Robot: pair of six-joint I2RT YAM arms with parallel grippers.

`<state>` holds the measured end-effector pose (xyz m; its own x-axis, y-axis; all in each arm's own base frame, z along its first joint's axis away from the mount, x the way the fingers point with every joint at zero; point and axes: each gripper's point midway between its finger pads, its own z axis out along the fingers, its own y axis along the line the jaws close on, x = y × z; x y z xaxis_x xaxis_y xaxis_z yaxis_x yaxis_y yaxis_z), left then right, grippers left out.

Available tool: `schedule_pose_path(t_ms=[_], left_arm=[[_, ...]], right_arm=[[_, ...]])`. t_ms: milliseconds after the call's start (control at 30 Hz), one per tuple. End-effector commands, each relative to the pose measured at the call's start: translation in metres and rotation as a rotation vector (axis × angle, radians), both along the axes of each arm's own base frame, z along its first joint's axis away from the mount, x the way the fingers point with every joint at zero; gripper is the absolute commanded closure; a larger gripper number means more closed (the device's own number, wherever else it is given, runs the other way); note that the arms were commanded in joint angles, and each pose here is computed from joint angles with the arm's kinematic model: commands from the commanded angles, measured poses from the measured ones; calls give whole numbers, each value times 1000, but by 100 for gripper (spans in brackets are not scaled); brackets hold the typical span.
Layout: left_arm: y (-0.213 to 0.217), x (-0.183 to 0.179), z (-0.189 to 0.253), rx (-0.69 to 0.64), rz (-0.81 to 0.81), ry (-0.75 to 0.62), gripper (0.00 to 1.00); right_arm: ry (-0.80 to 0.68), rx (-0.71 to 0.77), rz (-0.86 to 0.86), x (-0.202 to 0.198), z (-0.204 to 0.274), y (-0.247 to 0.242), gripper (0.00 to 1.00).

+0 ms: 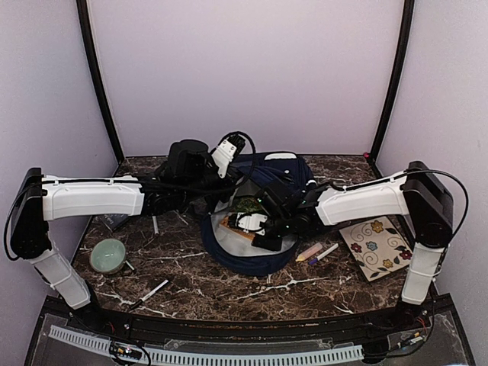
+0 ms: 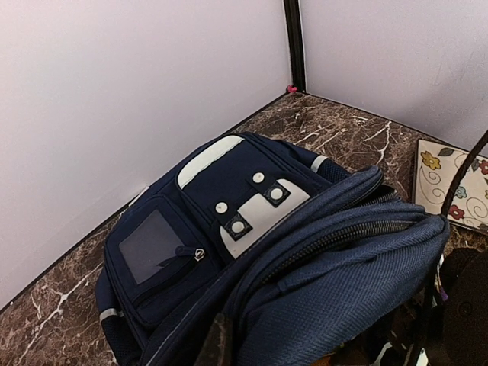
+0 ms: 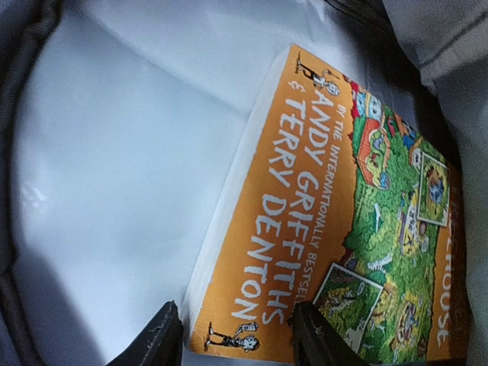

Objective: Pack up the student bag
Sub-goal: Adjust the book in the largest pocket of the bag.

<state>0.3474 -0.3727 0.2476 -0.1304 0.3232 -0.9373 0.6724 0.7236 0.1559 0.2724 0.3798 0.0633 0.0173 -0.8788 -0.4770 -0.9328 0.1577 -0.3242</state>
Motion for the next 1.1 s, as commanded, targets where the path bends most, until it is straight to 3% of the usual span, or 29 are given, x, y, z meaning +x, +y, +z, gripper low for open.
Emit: schedule_pose_path(t_ms=[0, 300, 367, 667, 933, 967, 1067], left_arm=[[4, -2, 56, -139, -5, -84, 100], [0, -5, 52, -134, -32, -71, 100], [0, -6, 49, -135, -35, -63, 100], [-3, -10, 44, -142, -58, -38, 100], [-4, -7, 28, -112, -50, -26, 100], [-4, -6, 25, -102, -48, -25, 100], [0, 5, 8, -39, 8, -10, 100]], right_arm=[[-161, -59, -100, 31, -1, -26, 52], [-321, -30, -172, 71, 18, -47, 54], [-405, -85, -168, 85, 20, -53, 56], [-475, -90, -210, 112, 15, -48, 56], [-385, -91, -174, 83, 39, -60, 55], [-245, 28, -69, 56, 38, -38, 53], [-72, 92, 106, 4, 44, -35, 48]])
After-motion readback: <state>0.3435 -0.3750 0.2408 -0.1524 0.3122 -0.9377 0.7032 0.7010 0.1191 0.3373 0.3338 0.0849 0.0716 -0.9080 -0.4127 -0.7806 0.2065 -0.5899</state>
